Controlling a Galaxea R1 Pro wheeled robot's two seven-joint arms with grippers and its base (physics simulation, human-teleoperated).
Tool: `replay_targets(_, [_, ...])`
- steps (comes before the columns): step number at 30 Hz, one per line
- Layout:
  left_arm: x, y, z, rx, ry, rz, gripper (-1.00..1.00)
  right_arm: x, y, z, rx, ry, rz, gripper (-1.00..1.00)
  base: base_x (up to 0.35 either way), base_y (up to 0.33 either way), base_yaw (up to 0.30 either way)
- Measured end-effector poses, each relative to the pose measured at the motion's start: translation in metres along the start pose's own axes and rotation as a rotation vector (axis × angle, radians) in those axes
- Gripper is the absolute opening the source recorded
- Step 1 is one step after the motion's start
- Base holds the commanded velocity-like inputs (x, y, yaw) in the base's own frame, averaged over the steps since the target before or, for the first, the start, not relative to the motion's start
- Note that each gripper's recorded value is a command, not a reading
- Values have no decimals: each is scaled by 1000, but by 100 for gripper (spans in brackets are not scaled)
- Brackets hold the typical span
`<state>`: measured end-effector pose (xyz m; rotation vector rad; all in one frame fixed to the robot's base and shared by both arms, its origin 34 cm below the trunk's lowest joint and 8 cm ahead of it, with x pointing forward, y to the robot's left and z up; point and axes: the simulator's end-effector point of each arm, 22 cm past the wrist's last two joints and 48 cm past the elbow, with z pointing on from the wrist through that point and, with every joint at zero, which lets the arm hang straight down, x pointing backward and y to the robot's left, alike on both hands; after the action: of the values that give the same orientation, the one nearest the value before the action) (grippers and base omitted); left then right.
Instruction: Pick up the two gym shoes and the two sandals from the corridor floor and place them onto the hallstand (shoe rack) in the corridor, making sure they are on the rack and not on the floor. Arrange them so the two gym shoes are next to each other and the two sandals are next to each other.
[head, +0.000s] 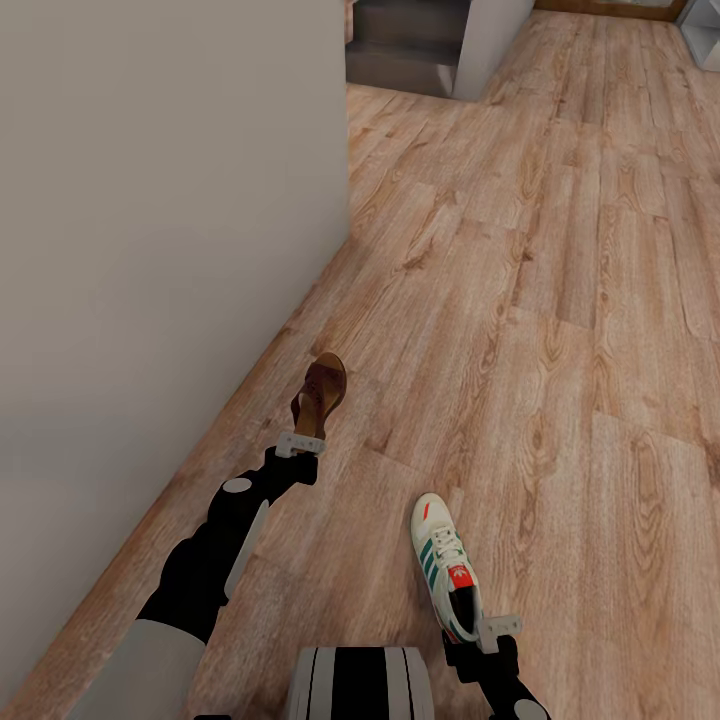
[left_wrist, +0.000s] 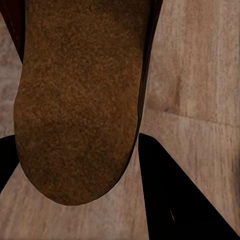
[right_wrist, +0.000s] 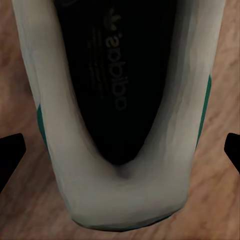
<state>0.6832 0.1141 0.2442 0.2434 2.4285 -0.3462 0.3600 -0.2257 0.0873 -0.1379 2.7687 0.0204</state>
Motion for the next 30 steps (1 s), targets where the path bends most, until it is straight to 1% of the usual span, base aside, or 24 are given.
replay_targets(4, [0, 0, 0, 0, 1, 0, -100, 0, 0, 0, 0, 0, 0, 100, 3, 0, 0])
replay_targets(5, [0, 0, 0, 0, 1, 0, -100, 0, 0, 0, 0, 0, 0, -100, 0, 0, 0])
replay_targets(30, [1, 0, -1, -2, 0, 1, -100, 0, 0, 0, 0, -1, -1, -100, 0, 0, 0])
